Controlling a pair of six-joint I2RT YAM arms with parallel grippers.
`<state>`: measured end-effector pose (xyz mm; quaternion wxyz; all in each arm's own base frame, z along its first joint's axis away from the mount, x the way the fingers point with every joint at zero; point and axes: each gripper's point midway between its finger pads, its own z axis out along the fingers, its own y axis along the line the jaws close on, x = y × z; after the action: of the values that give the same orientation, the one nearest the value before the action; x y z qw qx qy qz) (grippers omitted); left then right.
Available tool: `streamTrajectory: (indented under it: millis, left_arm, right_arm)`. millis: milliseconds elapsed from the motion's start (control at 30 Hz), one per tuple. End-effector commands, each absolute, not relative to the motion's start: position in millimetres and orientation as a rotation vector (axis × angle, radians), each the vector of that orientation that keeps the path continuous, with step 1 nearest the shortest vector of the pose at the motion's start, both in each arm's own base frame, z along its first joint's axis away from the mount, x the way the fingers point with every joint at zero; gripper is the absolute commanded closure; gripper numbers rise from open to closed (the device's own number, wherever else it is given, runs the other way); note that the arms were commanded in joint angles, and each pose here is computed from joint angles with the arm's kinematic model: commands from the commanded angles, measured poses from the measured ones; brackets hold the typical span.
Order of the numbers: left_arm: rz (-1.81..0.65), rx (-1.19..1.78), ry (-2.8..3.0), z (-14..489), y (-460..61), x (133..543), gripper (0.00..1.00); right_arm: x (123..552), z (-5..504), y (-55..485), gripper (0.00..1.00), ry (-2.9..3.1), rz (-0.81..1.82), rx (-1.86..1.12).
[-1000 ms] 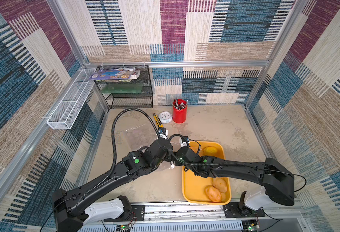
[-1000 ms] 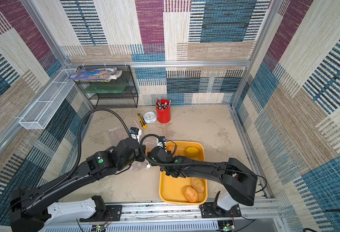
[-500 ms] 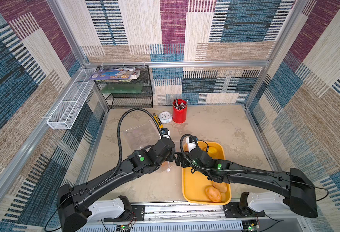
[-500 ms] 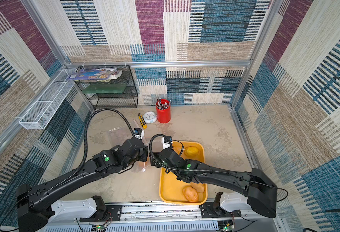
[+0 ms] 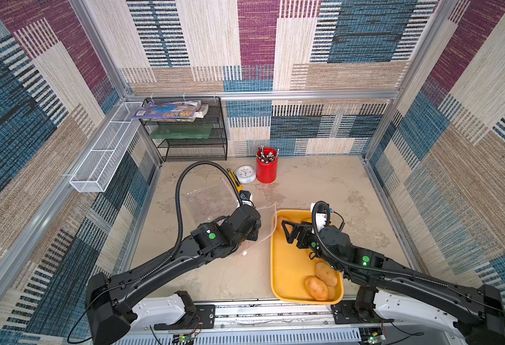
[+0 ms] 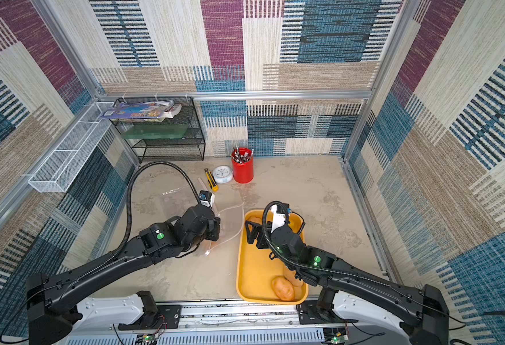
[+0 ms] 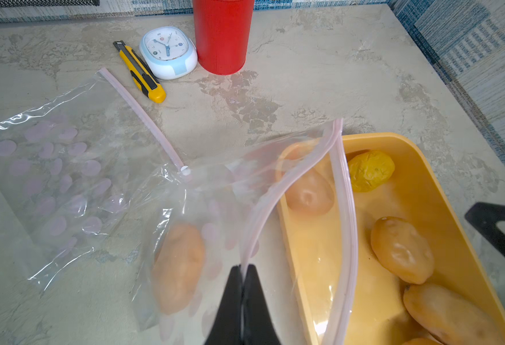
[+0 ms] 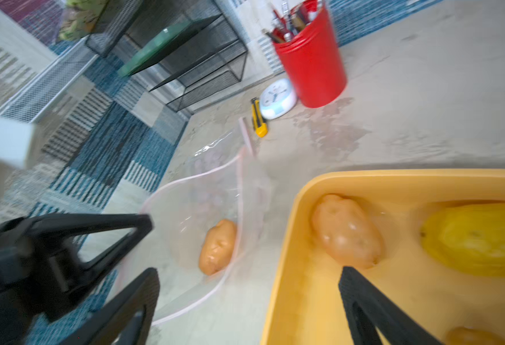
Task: Put the potatoes into a zipper bag and zip it
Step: Place the potato into the zipper food storage bag, then pick up the potato from the basket.
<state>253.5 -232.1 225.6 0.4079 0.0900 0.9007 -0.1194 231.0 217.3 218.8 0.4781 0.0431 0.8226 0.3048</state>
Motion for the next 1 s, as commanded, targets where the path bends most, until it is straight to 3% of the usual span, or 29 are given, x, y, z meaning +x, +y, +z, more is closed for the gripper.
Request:
streamTrajectory:
  millis: [0,200,400,500,967]
  left_arm:
    - [-0.293,0.192,2.251,230,-228,256,1.00]
    - [-0.280,0.187,2.252,229,-226,257,1.00]
    - [-0.277,0.188,2.254,228,-226,256,1.00]
    - [-0.272,0.184,2.253,228,-225,257,1.00]
    - [-0.283,0.175,2.243,230,-221,255,1.00]
  right_arm:
    - [242,203,187,0.04,2.006,0.626,0.172]
    - [260,169,161,0.02,2.065,0.569,0.261]
    - [267,132,171,0.04,2.240,0.489,0.175]
    - [269,125,191,0.00,2.304,0.500,0.063]
    - [283,94,212,0.03,2.387,0.438,0.009]
